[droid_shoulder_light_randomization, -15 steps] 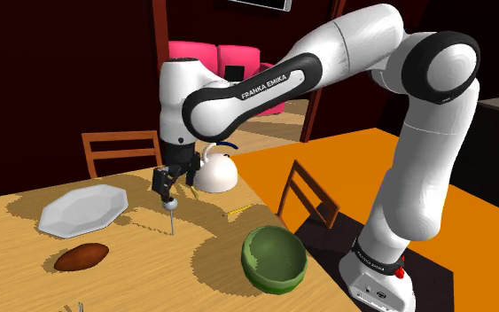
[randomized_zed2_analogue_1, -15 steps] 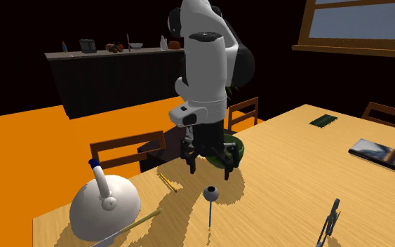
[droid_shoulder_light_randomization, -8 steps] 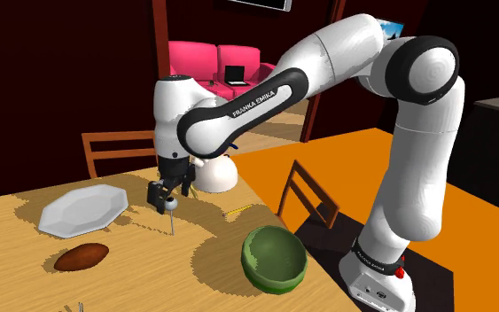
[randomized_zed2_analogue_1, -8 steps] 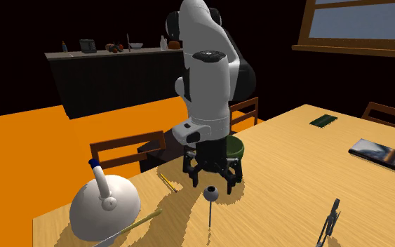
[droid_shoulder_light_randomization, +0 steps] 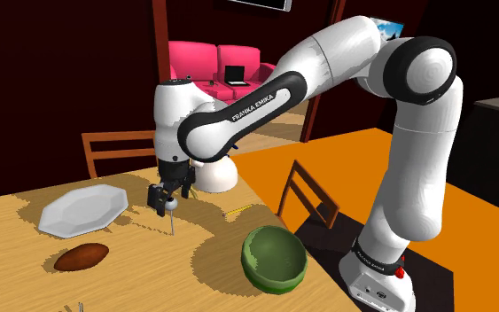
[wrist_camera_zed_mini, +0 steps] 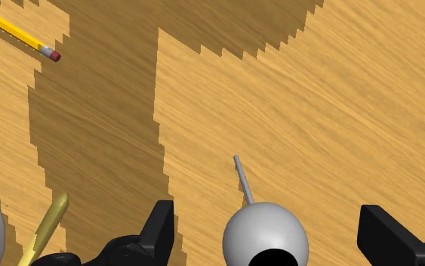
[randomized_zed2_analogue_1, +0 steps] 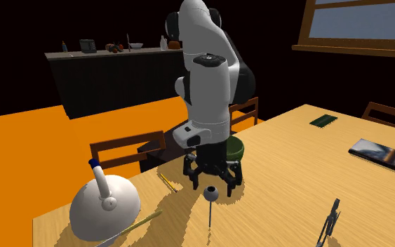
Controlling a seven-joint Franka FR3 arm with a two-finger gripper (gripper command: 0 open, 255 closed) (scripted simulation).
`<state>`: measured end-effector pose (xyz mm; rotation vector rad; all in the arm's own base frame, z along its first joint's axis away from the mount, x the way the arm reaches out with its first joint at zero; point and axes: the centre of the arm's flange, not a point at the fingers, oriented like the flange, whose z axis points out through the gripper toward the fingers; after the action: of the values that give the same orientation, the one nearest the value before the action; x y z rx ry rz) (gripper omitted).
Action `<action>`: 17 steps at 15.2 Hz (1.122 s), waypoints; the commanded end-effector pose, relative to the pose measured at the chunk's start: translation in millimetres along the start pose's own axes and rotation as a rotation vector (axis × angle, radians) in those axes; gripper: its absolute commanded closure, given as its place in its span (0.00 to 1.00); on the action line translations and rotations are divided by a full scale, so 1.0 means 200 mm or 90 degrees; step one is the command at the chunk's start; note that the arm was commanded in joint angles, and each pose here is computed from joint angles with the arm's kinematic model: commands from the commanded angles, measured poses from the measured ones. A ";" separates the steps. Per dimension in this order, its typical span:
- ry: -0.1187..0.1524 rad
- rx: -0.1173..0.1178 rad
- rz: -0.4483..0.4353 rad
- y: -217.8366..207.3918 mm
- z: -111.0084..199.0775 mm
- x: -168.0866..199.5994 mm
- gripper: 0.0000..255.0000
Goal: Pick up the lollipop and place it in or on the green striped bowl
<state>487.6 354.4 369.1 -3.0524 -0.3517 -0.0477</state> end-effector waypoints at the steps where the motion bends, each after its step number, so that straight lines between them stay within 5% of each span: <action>1: 0.000 0.000 0.000 0.00 0.00 0.00 0.00; 2: 0.000 0.000 0.000 0.00 0.00 0.00 1.00; 11: 0.000 0.000 0.000 0.00 0.00 0.00 1.00; 17: 0.000 0.000 0.000 -0.01 -0.16 0.01 1.00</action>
<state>487.8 354.4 395.2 -3.0523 -0.3518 -0.0483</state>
